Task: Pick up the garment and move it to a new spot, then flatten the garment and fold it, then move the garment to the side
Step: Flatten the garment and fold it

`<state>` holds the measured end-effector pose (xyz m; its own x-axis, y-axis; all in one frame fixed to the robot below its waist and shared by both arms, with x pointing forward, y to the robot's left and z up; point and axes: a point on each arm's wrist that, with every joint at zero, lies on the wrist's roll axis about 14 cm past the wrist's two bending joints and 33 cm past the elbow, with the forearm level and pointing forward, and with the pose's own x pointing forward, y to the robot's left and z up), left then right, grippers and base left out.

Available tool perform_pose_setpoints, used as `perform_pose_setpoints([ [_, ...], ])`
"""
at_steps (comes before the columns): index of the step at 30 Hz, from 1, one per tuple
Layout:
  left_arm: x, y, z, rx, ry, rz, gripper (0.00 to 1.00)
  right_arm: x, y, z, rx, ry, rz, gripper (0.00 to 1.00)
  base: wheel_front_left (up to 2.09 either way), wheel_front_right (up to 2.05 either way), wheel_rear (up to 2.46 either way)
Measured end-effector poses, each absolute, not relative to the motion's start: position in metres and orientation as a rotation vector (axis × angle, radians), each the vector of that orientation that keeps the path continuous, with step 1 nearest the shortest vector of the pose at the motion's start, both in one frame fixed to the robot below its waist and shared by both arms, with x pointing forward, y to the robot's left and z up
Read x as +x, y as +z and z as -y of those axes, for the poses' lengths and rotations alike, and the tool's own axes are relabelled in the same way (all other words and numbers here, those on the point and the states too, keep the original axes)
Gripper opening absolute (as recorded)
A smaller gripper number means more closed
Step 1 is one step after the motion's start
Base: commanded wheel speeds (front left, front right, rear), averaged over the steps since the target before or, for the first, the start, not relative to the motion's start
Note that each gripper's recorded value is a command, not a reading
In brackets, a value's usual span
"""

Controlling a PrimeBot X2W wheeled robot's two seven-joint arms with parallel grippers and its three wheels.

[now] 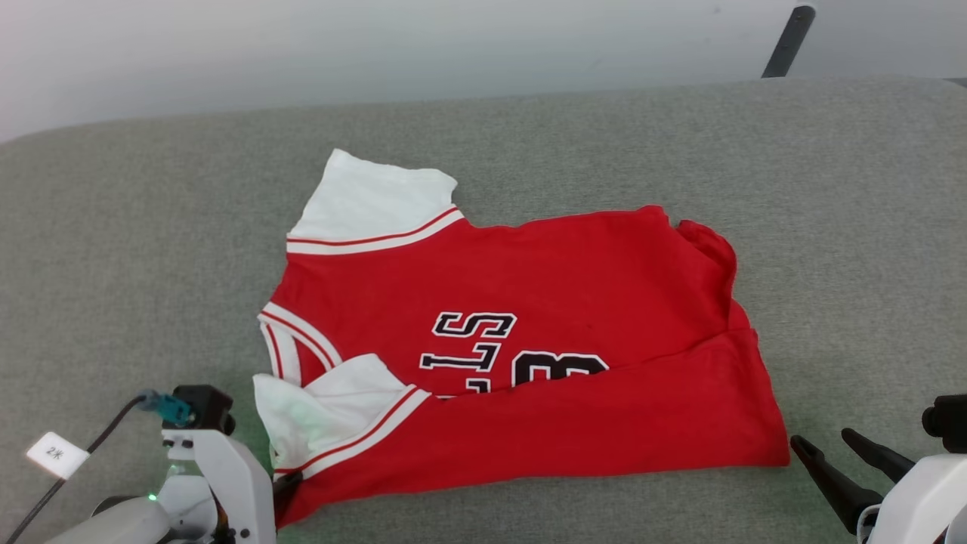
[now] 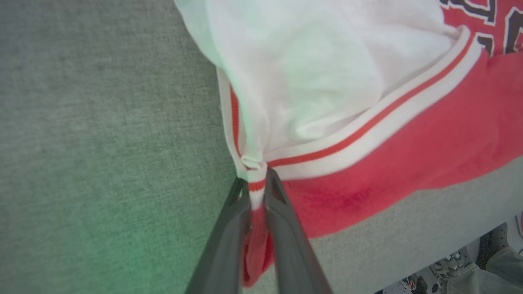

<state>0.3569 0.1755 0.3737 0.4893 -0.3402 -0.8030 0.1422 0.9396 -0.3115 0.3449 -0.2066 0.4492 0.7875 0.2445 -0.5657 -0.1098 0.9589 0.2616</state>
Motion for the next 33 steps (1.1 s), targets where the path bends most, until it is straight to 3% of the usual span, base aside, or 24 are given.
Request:
perform_pose_setpoints([
  [25,0.362,0.371,-0.174,-0.228,-0.295,-1.009,0.0,0.378,0.376,0.183,0.169,0.264,-0.955,1.0,0.0,0.0,0.0],
  [26,0.361,0.371,-0.174,-0.231,-0.298,-1.009,0.0,0.378,0.373,0.183,0.174,0.266,-0.968,0.86,0.0,0.0,0.0],
  [27,0.361,0.37,-0.174,-0.232,-0.295,-1.011,0.0,0.379,0.371,0.181,0.174,0.274,-0.978,0.1,0.0,0.0,0.0],
  [28,0.361,0.37,-0.174,-0.235,-0.296,-1.011,0.0,0.379,0.369,0.181,0.17,0.277,-0.987,0.0,0.0,0.0,0.0],
  [33,0.361,0.37,-0.176,-0.239,-0.295,-1.006,0.0,0.381,0.367,0.179,0.167,0.291,-1.003,0.0,0.0,0.0,0.0],
])
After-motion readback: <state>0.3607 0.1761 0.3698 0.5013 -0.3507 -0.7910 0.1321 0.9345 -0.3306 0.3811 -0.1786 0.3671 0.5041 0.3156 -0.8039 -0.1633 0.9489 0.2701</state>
